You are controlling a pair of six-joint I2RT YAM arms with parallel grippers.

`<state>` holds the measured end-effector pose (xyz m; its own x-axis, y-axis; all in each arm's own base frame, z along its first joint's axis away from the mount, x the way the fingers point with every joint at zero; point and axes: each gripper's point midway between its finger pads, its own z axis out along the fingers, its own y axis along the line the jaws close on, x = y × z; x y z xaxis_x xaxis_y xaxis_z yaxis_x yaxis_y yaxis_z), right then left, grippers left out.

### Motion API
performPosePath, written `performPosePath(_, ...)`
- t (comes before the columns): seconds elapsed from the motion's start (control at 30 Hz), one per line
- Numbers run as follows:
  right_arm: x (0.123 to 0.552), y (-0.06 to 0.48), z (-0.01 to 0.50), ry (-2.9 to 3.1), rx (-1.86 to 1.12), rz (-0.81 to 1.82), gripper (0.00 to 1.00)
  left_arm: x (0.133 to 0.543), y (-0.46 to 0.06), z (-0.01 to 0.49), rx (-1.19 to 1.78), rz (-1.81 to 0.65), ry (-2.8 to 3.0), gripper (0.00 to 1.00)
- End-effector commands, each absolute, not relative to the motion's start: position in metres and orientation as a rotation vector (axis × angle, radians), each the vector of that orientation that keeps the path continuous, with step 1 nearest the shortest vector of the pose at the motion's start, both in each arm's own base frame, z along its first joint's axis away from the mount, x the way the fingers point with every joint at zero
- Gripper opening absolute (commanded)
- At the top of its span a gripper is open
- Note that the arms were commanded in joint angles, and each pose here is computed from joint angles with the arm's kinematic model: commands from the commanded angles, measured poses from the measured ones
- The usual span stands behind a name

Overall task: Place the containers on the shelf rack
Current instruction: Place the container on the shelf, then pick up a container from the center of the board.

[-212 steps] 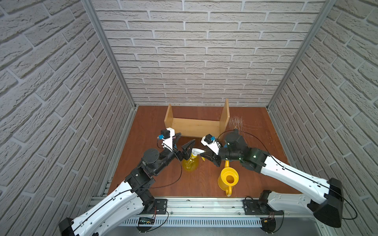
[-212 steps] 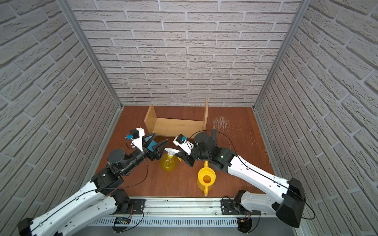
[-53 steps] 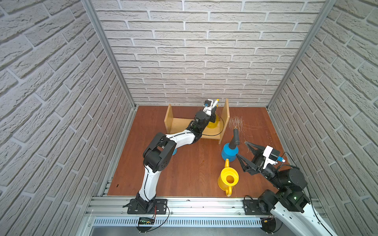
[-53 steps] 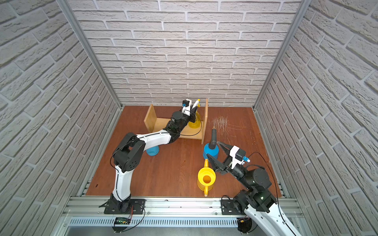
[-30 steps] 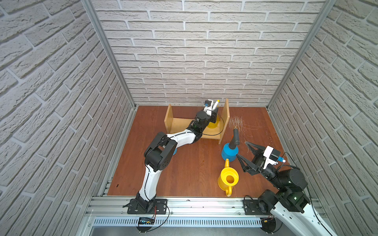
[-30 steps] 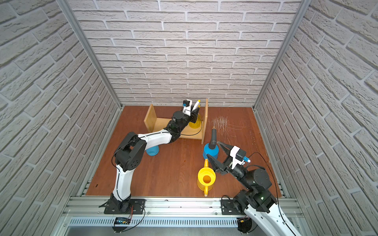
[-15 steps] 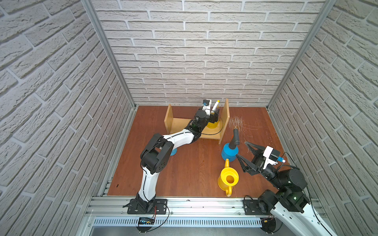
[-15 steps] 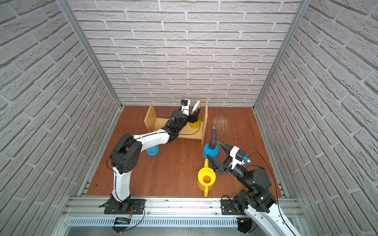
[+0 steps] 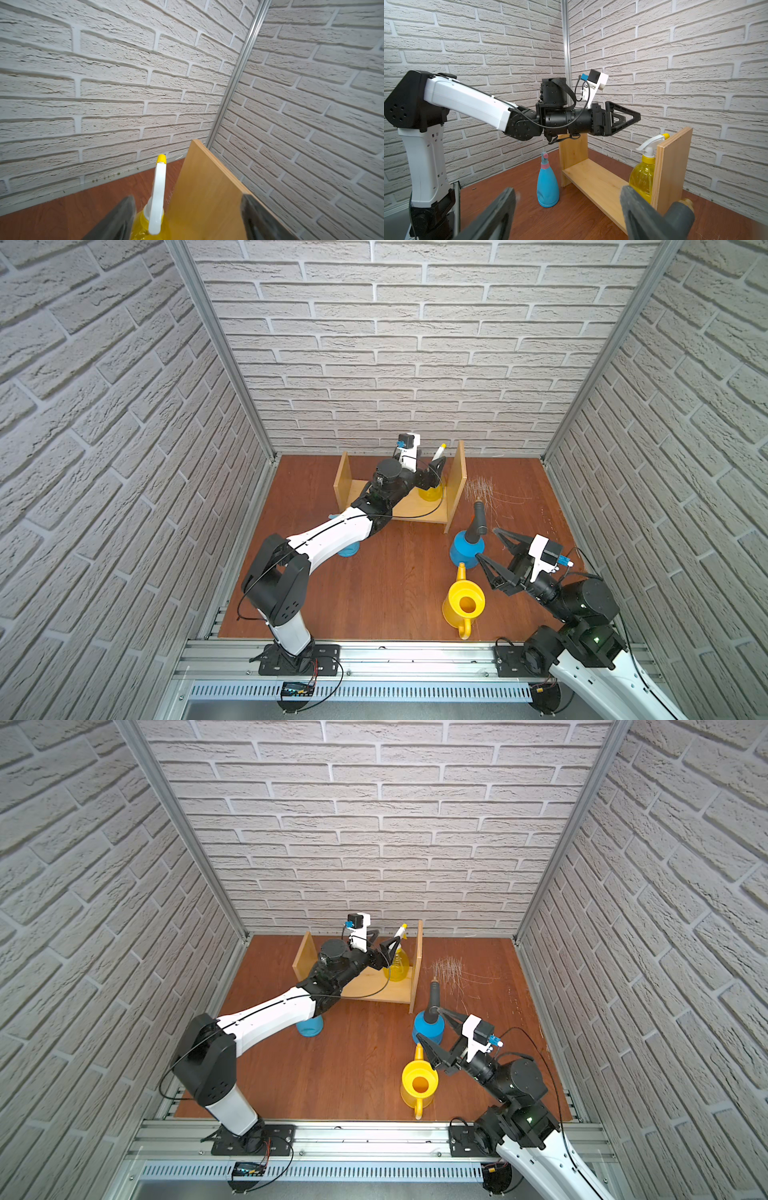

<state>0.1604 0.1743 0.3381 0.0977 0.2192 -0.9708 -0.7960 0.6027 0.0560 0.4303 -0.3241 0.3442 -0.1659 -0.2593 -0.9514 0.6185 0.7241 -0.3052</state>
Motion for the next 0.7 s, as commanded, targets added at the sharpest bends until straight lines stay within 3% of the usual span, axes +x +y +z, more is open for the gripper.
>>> performPosePath(0.0,0.153,0.180,0.353,1.214,-0.610,0.841,0.84,0.412,-0.313,0.361,0.293,-0.954,1.552,0.84)
performPosePath(0.37,0.147,0.213,0.348,1.270,-0.786,0.969,0.83,0.336,-0.261,0.372,0.282,-0.985,1.590,0.83)
performPosePath(0.67,0.176,0.197,0.338,1.440,-0.658,0.814,0.80,0.285,-0.229,0.334,0.249,-0.989,1.554,0.84)
